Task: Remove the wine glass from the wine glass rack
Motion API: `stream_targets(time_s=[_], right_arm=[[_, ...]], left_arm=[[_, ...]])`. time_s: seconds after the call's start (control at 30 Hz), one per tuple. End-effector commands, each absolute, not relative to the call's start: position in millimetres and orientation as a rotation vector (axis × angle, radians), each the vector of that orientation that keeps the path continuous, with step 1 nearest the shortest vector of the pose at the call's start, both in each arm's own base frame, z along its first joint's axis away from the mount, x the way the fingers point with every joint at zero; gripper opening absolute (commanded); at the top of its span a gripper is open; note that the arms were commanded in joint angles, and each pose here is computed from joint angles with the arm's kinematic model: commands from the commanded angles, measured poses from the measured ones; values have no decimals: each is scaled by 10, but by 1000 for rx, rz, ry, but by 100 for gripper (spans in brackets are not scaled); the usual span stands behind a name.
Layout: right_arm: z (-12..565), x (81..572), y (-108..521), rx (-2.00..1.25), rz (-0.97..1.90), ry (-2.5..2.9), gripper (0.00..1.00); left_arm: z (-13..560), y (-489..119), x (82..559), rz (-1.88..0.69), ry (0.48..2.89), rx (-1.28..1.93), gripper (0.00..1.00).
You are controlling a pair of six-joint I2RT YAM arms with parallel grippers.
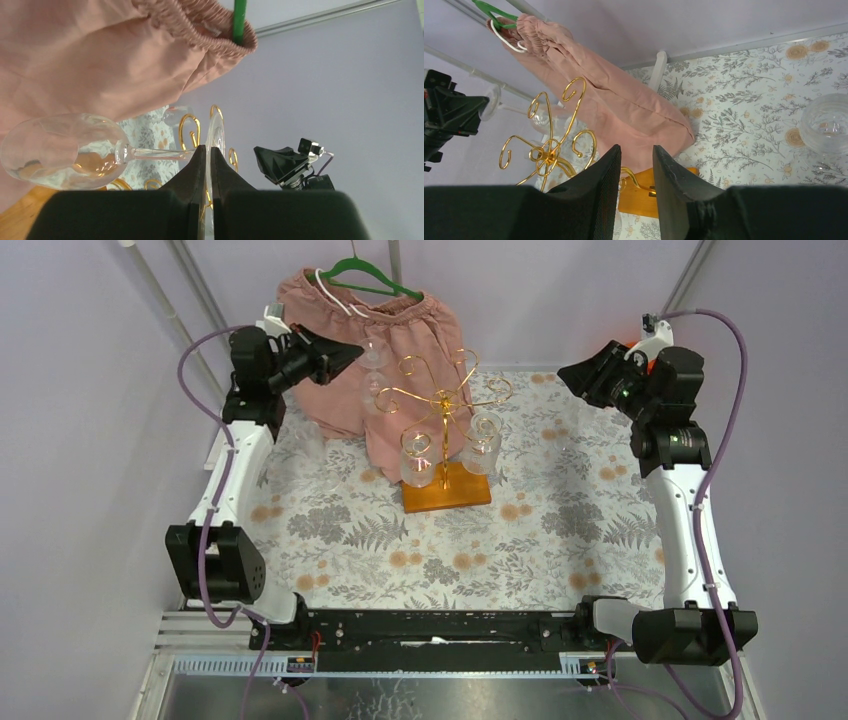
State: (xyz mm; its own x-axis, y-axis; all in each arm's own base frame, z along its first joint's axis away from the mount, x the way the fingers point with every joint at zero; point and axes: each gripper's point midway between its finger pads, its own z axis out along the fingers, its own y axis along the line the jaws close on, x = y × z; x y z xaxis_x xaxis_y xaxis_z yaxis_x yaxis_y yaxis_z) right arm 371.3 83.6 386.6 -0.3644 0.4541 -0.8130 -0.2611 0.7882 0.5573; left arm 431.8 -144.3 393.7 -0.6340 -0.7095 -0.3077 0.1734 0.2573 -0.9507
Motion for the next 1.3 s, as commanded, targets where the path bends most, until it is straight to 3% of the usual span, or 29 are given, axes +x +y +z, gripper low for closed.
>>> stream_targets(time_s=[0.0,0.23,0.47,0.77,1.07,1.27], right_arm=[[3959,3662,885,120,780,1753,37],[3854,3677,884,129,783,1760,37],[3813,3659,946,108,827,1752,37],[4361,3340,1366,-78,1194,1517,38],[5028,2741,1579,-284,1737,1149,41],[5235,2526,1742,-424,1940,1036,50]], left_arm=[[4425,-1344,4309,-1479,1659,-394,0],[5254,-1316,4142,-1528,1429,-253,0],[5876,-1369,3547,-1696,1198,-86,0],[5977,-1436,2838,-2074,977,123,0],[5914,-1523,2571,-2299,839,239,0],[5987,-1731,2408,-2346,810,316,0]])
